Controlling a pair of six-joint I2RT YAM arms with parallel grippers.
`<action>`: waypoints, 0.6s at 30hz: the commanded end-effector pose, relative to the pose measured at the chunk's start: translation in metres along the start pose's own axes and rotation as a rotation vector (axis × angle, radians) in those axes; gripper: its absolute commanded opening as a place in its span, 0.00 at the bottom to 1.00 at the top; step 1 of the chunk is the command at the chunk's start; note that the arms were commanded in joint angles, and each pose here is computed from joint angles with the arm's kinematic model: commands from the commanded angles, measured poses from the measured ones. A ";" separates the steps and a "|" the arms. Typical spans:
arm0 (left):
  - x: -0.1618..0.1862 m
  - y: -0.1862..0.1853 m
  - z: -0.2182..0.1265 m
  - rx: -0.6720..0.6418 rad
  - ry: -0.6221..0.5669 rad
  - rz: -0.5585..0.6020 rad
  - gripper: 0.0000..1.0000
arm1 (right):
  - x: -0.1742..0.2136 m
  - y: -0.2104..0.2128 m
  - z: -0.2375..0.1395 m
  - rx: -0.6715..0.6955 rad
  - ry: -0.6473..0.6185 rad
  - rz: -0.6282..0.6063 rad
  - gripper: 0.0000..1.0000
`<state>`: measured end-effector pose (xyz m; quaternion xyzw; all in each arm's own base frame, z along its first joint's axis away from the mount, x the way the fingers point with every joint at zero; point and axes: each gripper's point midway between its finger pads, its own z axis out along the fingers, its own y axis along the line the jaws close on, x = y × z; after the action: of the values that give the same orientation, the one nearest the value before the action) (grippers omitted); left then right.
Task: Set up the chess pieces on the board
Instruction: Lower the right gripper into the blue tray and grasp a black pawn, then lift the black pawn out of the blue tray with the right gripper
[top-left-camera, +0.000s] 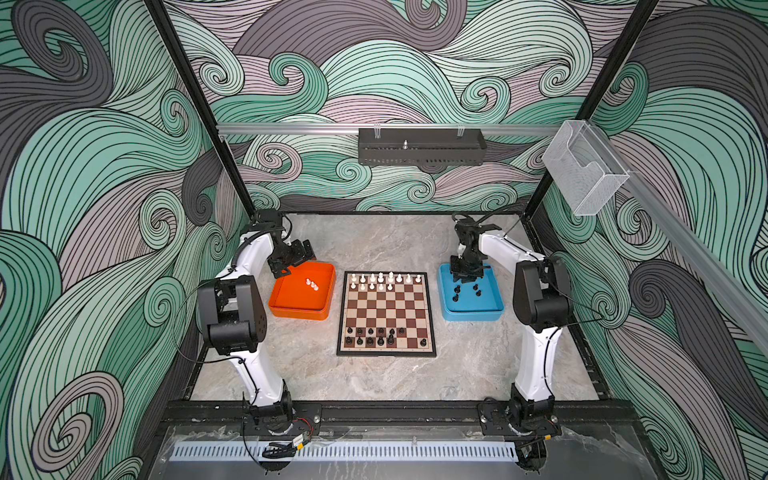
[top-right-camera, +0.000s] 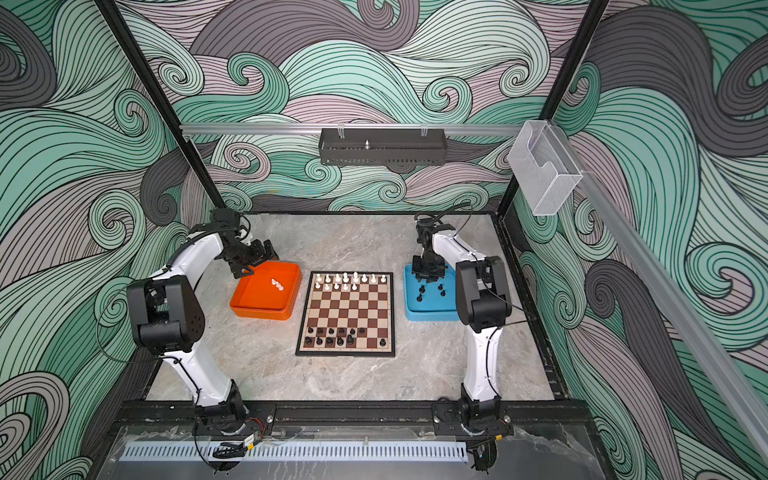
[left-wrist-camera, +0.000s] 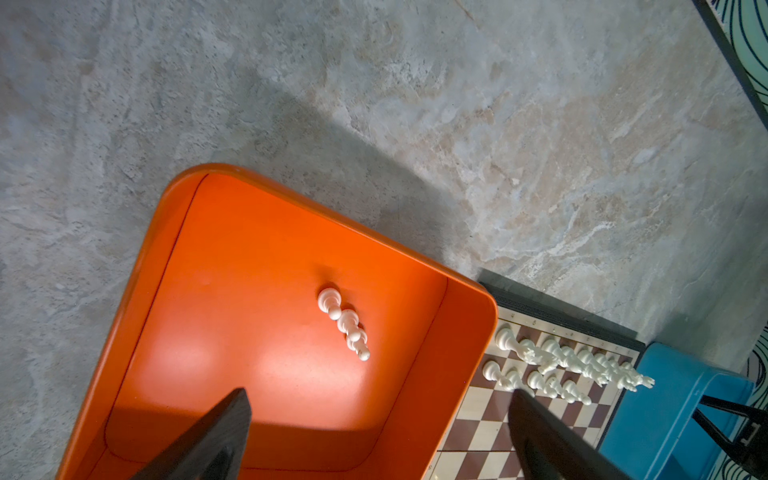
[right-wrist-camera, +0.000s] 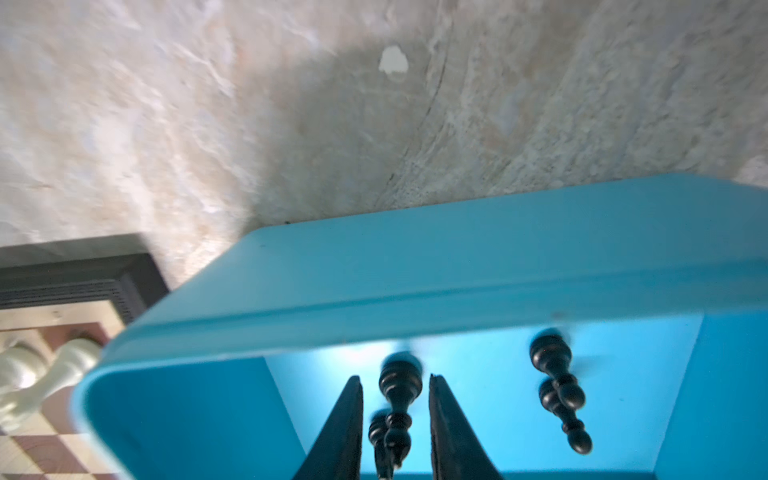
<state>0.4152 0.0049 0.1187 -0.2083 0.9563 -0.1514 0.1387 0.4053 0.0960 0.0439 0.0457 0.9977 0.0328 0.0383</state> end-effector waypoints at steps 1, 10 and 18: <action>0.002 0.002 0.000 0.007 0.011 -0.002 0.98 | 0.006 0.000 -0.010 0.021 0.010 -0.005 0.29; 0.001 0.001 0.000 0.011 0.008 -0.003 0.99 | 0.016 -0.005 0.005 0.041 0.067 -0.004 0.32; 0.002 0.002 0.001 0.009 0.010 -0.002 0.99 | 0.020 -0.005 0.013 0.043 0.094 -0.005 0.32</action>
<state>0.4152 0.0048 0.1188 -0.2082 0.9562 -0.1520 0.1388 0.3948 0.0961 0.0395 0.0432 0.9986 0.0253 0.0148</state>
